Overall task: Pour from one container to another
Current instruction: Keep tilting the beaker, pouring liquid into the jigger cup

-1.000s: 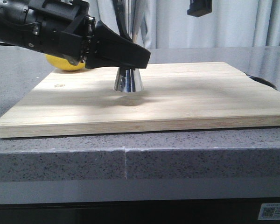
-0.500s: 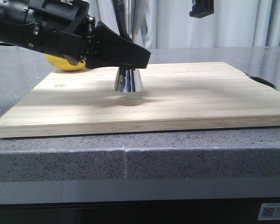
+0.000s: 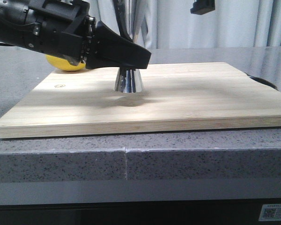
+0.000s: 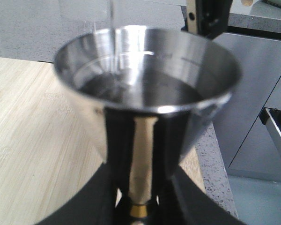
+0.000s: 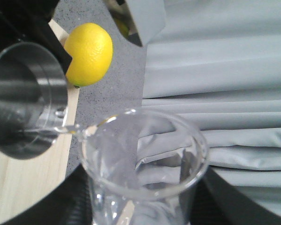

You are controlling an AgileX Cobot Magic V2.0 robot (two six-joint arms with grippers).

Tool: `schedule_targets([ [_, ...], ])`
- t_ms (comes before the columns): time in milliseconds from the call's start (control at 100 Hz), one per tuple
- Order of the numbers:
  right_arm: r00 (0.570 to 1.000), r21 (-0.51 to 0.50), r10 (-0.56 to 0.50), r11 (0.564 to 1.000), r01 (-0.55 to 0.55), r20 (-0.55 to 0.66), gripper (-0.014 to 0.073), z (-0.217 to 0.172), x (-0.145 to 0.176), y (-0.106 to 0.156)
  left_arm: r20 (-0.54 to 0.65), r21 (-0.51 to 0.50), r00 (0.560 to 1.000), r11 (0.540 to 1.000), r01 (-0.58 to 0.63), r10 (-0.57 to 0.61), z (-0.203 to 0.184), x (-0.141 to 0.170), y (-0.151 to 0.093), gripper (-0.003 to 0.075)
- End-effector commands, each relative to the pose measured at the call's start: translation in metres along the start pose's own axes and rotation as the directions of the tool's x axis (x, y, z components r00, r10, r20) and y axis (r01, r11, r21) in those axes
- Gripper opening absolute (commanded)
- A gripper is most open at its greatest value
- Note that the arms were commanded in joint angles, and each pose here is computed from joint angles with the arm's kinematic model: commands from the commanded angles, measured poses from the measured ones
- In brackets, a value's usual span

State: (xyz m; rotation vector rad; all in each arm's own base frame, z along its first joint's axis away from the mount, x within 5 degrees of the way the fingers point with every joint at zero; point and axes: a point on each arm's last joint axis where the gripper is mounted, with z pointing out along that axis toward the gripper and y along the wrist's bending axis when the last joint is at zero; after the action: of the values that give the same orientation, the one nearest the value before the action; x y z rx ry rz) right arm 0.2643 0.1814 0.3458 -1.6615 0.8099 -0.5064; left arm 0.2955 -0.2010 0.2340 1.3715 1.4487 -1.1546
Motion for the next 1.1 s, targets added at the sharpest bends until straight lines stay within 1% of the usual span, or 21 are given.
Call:
schedule_targets([
  [0, 1.0, 0.08, -0.015, 0.997, 0.015, -0.005, 0.0132, -0.0141, -0.0027, -0.0236, 0.135, 0.06, 0.99, 0.997, -0.055, 0.046, -0.0054, -0.0346, -0.0136, -0.0019],
  [900, 0.999, 0.077, -0.032, 0.997, 0.032, -0.008, 0.0132, -0.0141, -0.0025, -0.0233, 0.135, 0.06, 0.99, 0.997, -0.055, 0.046, -0.0054, -0.0346, -0.0136, -0.0019],
  [1090, 0.999, 0.073, -0.051, 0.996, 0.052, -0.012, 0.0132, -0.014, -0.0023, -0.023, 0.135, 0.06, 0.99, 0.997, -0.055, 0.046, -0.0054, -0.0346, -0.0136, -0.0019],
])
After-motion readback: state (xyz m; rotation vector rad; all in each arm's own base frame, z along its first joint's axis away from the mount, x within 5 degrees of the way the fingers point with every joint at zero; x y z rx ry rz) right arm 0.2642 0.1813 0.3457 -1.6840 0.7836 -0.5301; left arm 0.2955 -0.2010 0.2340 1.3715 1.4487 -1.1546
